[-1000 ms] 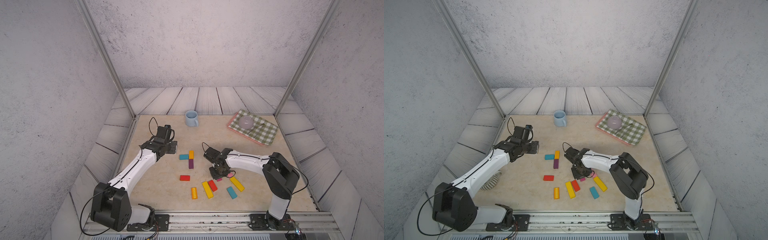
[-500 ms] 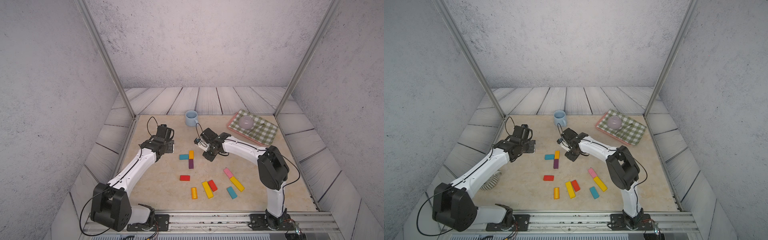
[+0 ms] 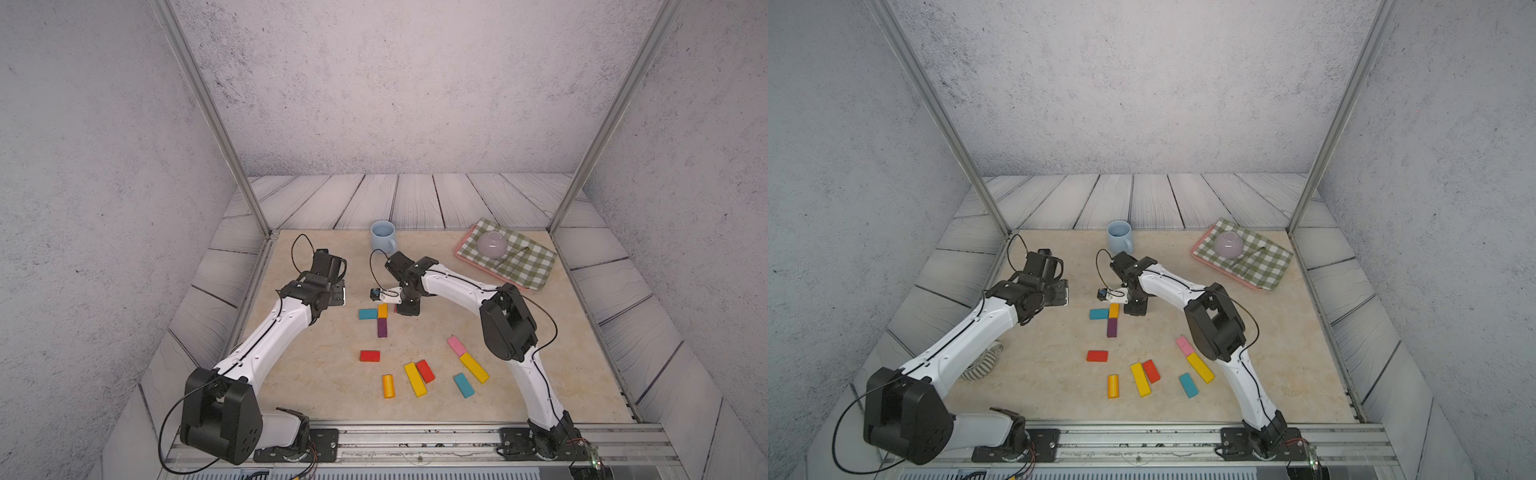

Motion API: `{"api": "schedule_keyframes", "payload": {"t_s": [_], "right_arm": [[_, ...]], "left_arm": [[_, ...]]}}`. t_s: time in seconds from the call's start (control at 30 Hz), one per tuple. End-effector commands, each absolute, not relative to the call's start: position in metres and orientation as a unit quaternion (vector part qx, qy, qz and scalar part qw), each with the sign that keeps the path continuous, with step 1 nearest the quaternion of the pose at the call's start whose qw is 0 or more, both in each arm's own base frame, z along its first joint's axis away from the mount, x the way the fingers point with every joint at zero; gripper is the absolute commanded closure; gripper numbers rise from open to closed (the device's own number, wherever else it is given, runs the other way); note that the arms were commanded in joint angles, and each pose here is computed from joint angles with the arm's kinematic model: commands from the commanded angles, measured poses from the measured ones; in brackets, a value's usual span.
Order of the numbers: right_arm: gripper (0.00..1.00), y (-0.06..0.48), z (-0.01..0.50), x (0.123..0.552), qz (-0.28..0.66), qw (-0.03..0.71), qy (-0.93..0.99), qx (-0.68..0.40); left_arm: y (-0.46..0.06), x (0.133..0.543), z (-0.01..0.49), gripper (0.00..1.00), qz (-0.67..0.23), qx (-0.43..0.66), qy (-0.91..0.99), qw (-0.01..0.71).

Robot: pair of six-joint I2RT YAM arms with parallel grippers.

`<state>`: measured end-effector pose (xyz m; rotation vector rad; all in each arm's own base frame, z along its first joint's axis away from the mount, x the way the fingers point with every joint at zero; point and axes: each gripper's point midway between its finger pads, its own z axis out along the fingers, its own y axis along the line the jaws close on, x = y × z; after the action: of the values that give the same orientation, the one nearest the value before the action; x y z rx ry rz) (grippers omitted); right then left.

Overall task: Assemble the letter t with building blocks
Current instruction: Assemble the building block at the center of the board.

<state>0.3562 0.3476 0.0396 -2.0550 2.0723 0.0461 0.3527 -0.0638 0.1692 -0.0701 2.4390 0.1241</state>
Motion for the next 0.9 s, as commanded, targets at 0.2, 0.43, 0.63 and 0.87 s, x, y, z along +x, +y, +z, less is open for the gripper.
{"api": "schedule_keyframes", "payload": {"t_s": [0.2,0.43,0.63,0.87], "right_arm": [[0.97,0.350,0.037,0.349,0.044,0.073,0.704,-0.705],[0.97,0.359,0.034,0.347,0.068,0.067,0.704,-0.704],[0.96,0.361,0.032,0.342,0.079,0.060,0.699,-0.709],[0.95,0.362,0.024,0.344,0.076,0.056,0.701,-0.707]], "left_arm": [[-0.062,0.350,0.167,0.33,0.039,-0.038,0.940,0.338],[-0.060,0.350,0.170,0.33,0.046,-0.036,0.938,0.342],[-0.060,0.350,0.169,0.33,0.045,-0.037,0.938,0.341],[-0.062,0.349,0.171,0.31,0.039,-0.033,0.939,0.340]]}}
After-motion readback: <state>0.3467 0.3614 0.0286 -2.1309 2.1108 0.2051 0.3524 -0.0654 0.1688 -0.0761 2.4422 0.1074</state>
